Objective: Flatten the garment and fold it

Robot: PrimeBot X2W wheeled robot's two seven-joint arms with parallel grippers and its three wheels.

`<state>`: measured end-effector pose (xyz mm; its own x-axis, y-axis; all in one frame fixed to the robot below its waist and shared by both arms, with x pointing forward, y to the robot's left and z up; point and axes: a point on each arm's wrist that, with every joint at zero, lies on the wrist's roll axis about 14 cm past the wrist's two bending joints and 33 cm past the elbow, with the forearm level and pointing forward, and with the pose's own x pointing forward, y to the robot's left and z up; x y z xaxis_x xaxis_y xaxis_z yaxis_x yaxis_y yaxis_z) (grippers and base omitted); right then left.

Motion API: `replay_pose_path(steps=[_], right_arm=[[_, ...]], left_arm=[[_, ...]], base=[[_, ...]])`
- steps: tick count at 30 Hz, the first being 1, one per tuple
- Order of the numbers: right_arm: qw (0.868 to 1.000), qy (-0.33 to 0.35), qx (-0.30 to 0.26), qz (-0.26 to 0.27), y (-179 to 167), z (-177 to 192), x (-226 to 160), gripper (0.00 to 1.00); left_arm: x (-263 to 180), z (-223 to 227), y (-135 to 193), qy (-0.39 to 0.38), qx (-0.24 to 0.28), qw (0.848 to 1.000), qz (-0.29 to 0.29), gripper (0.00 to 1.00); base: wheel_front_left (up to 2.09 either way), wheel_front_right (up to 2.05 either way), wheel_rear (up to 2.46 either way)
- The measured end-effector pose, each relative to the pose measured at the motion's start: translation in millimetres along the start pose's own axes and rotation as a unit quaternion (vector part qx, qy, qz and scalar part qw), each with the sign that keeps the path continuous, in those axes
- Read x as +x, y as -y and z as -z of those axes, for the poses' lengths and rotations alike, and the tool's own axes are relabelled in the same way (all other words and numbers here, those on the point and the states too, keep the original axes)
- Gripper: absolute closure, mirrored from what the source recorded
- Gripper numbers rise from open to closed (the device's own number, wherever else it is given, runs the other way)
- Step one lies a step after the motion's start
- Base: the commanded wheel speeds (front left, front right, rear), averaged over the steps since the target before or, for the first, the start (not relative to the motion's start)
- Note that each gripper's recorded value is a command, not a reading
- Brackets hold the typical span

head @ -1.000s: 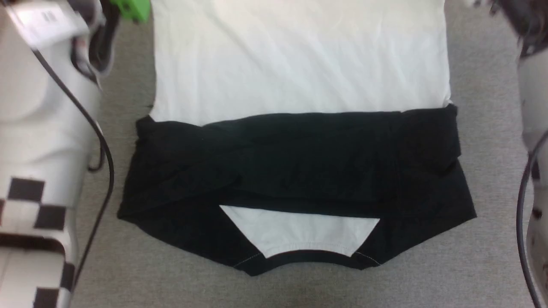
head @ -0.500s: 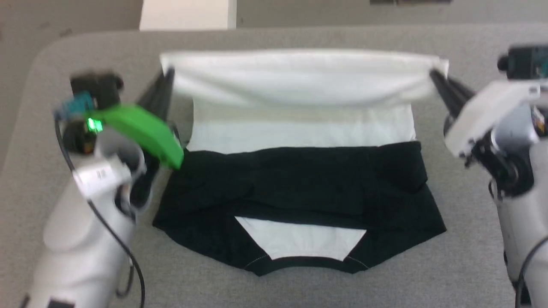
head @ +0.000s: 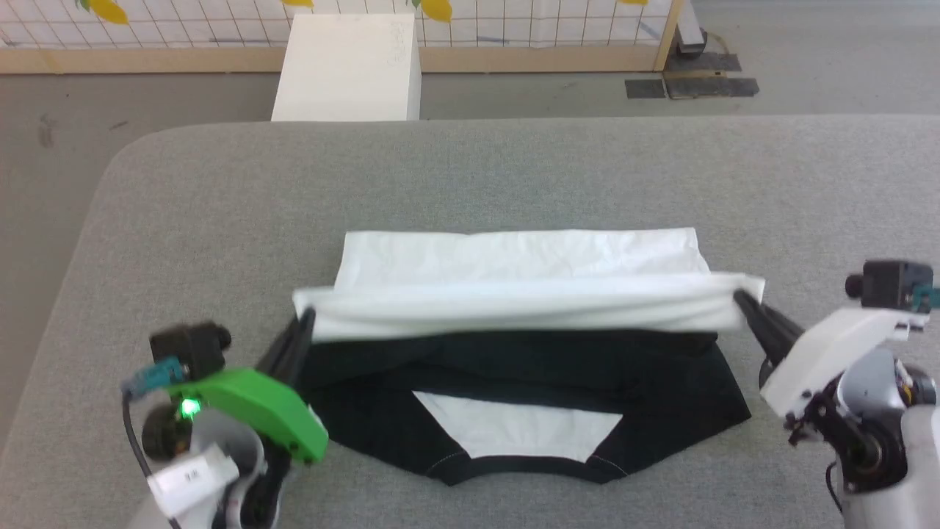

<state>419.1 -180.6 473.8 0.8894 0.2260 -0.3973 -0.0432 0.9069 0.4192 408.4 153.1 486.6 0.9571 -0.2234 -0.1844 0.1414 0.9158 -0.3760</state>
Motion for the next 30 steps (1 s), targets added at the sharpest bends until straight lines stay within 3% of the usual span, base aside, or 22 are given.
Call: replay_pose_path(steps=[12, 22, 23, 24, 25, 30], right_arm=[[0.997, -0.072, 0.029, 0.018, 6, 64, -23, 1.00], [0.991, -0.128, 0.009, 0.039, 17, 97, -28, 1.00], [0.990, -0.136, 0.010, 0.039, 17, 101, -29, 1.00], [0.989, -0.141, 0.011, 0.040, 17, 104, -31, 0.69], [0.989, -0.141, 0.011, 0.040, 17, 105, -32, 0.00], [0.989, -0.144, 0.013, 0.036, 15, 103, -39, 0.00]], left_arm=[[-31, 61, -23, -0.079, -0.028, 0.994, -0.064, 1.00], [-44, 96, -31, -0.142, -0.038, 0.985, -0.092, 1.00], [-45, 98, -32, -0.144, -0.041, 0.984, -0.094, 0.73], [-47, 100, -32, -0.148, -0.046, 0.983, -0.097, 0.54], [-48, 101, -32, -0.152, -0.047, 0.982, -0.099, 0.00], [-55, 98, -43, -0.162, -0.056, 0.977, -0.124, 0.00]], base=[[0.00, 0.00, 0.00], [0.00, 0.00, 0.00], [0.00, 0.00, 0.00], [0.00, 0.00, 0.00], [0.00, 0.00, 0.00], [0.00, 0.00, 0.00]])
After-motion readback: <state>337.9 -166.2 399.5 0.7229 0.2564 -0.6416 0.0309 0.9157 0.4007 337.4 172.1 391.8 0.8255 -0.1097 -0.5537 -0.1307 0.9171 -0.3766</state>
